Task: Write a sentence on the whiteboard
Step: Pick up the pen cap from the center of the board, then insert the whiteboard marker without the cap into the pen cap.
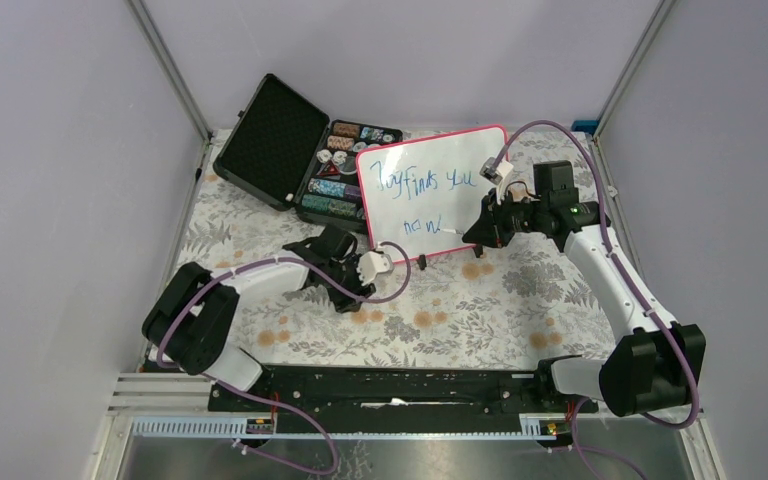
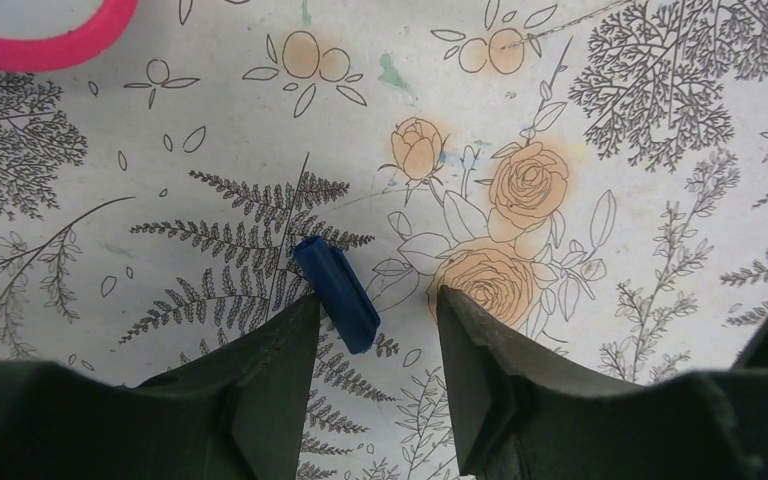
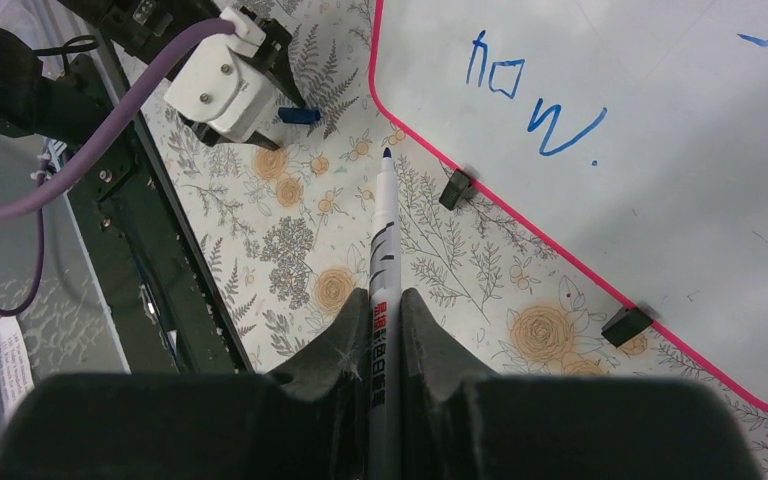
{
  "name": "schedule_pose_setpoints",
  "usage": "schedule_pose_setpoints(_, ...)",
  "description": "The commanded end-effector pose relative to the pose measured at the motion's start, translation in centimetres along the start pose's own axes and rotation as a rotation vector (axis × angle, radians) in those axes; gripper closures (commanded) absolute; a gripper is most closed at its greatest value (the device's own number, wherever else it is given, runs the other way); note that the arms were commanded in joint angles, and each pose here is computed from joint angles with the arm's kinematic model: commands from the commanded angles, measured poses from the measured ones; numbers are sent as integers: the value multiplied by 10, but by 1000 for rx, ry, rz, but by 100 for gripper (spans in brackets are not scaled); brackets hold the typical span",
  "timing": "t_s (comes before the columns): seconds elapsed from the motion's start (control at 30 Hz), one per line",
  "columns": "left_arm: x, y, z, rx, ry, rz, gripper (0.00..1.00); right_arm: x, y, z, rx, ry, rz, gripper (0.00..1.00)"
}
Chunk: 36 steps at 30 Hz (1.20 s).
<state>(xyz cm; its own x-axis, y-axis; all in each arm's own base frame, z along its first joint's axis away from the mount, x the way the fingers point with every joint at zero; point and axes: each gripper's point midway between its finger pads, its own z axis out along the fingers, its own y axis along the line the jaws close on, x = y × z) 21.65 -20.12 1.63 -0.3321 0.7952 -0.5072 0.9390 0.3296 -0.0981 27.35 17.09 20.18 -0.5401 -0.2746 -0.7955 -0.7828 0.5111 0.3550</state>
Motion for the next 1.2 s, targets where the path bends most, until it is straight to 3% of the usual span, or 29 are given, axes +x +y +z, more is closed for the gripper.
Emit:
schedule_pose_setpoints(0.0, 32, 2, 5, -83, 87, 19, 51, -6, 0, -4, 8, -26, -37, 100)
schedule_pose_setpoints(0.2, 41, 0, 14, -115, 143, 38, 60, -6, 0, -4, 7, -24, -33, 100)
schedule_pose_setpoints(0.37, 47, 2, 15, -128, 171, 44, 80, -5, 1, -3, 2, -23, -30, 100)
schedule_pose_setpoints(0.57, 23, 1, 3, -127, 93, 51, 99, 1, 5, -1, -28, -15, -11, 100)
schedule_pose_setpoints(0.97, -12, 5, -18, -156, -19, 80, 100, 11, 14, 4, -107, 6, 32, 100)
schedule_pose_setpoints(1.17, -63, -6, -47, -119, -187, 103, 100, 30, 33, 16, -222, 61, 82, 100)
